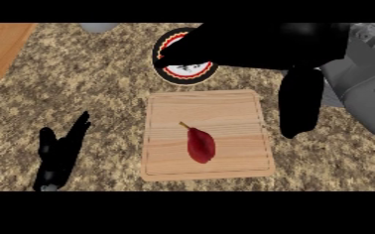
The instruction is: Pick the pear from the cutting board and place it in the basket
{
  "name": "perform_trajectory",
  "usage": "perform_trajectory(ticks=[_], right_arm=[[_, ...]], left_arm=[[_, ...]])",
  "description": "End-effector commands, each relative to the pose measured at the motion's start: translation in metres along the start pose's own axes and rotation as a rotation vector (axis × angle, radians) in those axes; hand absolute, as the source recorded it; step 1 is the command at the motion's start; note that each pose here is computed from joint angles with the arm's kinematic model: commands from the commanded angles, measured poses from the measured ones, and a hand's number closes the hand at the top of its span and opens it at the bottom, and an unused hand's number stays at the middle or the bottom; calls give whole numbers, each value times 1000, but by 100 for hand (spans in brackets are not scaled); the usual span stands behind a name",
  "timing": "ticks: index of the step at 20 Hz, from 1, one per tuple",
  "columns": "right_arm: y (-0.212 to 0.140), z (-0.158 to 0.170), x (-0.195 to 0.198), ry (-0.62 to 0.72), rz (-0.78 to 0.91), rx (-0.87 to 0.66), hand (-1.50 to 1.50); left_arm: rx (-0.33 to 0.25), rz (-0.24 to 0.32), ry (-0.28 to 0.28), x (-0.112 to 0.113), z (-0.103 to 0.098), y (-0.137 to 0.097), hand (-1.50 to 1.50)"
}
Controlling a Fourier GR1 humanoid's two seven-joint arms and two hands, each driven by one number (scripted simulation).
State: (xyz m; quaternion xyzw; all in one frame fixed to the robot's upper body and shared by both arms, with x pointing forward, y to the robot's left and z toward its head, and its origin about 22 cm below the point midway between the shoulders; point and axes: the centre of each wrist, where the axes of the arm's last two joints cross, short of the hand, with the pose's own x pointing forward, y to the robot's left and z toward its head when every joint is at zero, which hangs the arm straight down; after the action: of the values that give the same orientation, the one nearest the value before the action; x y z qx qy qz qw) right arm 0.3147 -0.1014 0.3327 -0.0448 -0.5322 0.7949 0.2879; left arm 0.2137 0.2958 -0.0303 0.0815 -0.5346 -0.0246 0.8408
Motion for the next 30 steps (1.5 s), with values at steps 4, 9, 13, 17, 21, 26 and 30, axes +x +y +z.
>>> perform_trajectory(ticks=[4, 9, 13, 17, 21, 26, 30], right_arm=[[34, -28, -10, -16, -50, 20, -150], [62, -40, -5, -58, -57, 4, -150], [84, -78, 3, -48, -70, -20, -150], [120, -83, 2, -8, -23, 19, -150], [124, -99, 8, 6, 3, 24, -150], [142, -109, -6, 2, -25, 36, -150], [162, -108, -22, -16, -21, 51, -150]], left_arm=[[-1, 3, 97, -18, 4, 3, 0], [-12, 12, 129, -36, 4, -7, 0], [-26, 8, 104, -32, 3, -5, 0], [-10, 16, 117, -16, -5, -9, 0], [-12, 15, 113, -38, 1, -7, 0], [-2, 0, 125, -31, 9, -6, 0], [-20, 12, 115, -25, 6, -18, 0]])
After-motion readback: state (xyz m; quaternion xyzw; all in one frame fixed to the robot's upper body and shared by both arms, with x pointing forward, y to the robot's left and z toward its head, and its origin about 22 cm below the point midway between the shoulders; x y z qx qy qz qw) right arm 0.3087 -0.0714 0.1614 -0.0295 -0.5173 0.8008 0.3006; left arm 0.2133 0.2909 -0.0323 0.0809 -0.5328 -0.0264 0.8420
